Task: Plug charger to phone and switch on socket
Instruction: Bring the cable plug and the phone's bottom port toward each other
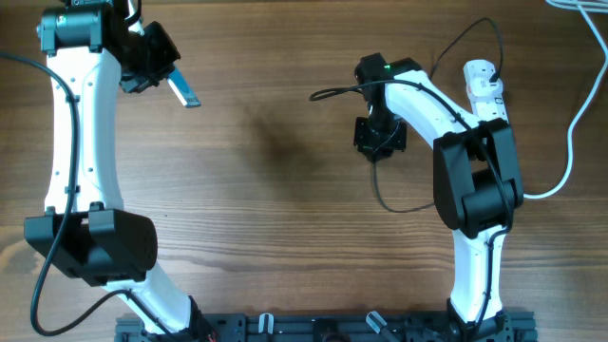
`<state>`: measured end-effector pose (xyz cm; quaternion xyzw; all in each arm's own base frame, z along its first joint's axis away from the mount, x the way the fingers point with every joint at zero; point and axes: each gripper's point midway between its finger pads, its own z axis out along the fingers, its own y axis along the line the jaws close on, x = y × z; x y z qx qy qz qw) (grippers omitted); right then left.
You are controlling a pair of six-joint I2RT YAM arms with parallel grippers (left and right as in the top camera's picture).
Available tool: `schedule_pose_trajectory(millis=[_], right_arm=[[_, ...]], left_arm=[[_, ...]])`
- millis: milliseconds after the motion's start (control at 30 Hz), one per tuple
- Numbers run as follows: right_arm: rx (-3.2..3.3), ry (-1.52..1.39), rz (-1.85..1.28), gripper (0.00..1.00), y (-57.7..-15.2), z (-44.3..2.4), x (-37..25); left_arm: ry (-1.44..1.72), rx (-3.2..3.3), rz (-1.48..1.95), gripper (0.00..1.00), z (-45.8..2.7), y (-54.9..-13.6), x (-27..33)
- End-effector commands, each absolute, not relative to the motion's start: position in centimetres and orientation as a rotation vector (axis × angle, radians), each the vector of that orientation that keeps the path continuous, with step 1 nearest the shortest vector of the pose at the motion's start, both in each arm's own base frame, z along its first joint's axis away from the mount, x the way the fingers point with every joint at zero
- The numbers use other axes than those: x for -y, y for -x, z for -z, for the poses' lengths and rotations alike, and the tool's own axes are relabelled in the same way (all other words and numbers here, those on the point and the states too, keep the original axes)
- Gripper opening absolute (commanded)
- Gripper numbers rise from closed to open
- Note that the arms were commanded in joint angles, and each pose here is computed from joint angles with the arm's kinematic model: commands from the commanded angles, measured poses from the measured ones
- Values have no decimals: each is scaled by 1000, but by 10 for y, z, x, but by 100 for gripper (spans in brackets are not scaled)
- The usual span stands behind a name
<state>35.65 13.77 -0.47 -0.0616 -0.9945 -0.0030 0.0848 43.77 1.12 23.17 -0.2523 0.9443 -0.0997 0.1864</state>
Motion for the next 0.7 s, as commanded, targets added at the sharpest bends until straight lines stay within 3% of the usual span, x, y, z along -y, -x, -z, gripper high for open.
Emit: schedule_pose_trajectory(millis=[0, 233, 333, 667], right_arm=[[2928, 176, -30, 4, -347, 18, -133], [2921, 145, 53, 4, -348, 14, -143], [2938, -34, 352, 4, -354, -16, -176], [3321, -353, 743, 4, -351, -205, -193]], left_arm=[[718, -2644, 304, 4, -236, -438, -10], [704, -2639, 357, 4, -238, -441, -4], [540, -2588, 651, 4, -256, -455, 32], [-3, -2194, 1395, 4, -355, -467, 115]])
